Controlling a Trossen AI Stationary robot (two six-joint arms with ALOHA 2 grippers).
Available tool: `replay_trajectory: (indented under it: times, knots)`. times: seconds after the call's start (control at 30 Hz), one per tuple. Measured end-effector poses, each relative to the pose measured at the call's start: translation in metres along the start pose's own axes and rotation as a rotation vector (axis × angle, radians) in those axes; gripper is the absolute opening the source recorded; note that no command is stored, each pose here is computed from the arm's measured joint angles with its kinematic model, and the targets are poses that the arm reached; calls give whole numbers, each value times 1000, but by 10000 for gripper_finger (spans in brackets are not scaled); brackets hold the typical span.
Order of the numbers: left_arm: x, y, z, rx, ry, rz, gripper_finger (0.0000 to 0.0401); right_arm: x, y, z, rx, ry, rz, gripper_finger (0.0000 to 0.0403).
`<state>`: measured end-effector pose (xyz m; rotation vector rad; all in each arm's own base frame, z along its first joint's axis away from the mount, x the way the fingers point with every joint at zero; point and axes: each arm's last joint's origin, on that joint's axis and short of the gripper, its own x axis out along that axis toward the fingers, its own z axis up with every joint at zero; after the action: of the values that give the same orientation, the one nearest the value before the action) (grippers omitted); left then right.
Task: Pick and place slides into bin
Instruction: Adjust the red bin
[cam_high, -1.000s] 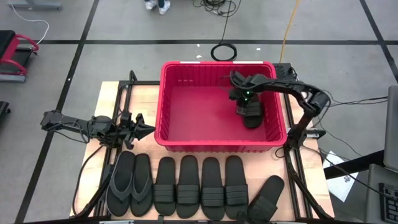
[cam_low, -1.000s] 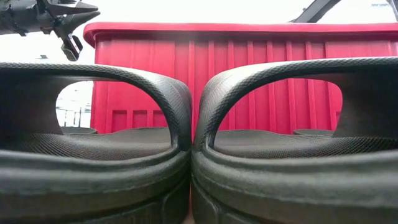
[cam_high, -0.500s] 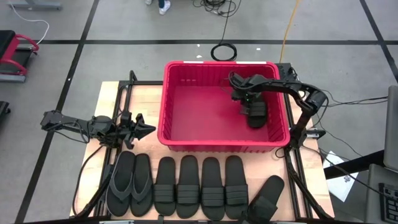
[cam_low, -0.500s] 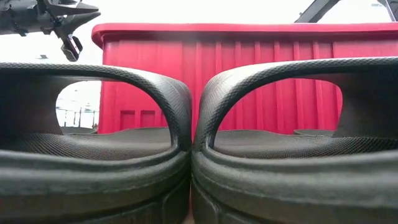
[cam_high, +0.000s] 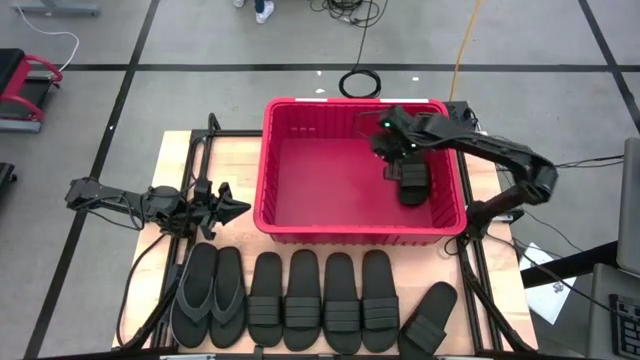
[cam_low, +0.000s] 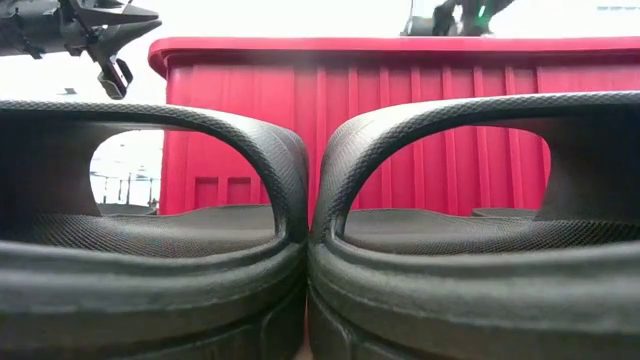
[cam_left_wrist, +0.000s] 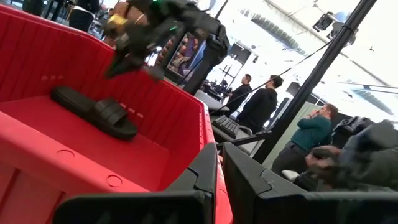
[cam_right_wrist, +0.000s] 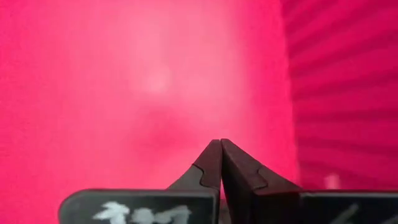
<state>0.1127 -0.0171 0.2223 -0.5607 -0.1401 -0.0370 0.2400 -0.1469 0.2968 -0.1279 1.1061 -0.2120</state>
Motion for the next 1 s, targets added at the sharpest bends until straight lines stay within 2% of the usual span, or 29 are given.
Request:
replay_trajectory:
  times: [0.2,0.33,0.43,0.57,0.67,0.83,1.0]
  knots:
    - [0,0,0,2,0,-1,26,-75,32,16,-68,-224,-19,0]
    - [0,0,0,0,0,-1,26,-109,57,3,-90,-213,30,0]
    - [0,0,0,1,0,0,26,-119,63,-19,11,-41,-95,0]
    - [0,0,0,10,0,0,26,-126,51,-41,147,163,-399,0]
    - [0,0,0,22,0,0,26,-124,41,-45,236,190,-440,0]
    - [0,0,0,23,0,0,26,-119,21,-54,525,247,-539,0]
    - [0,0,0,21,-1,-1,26,-116,6,-63,643,312,-572,0]
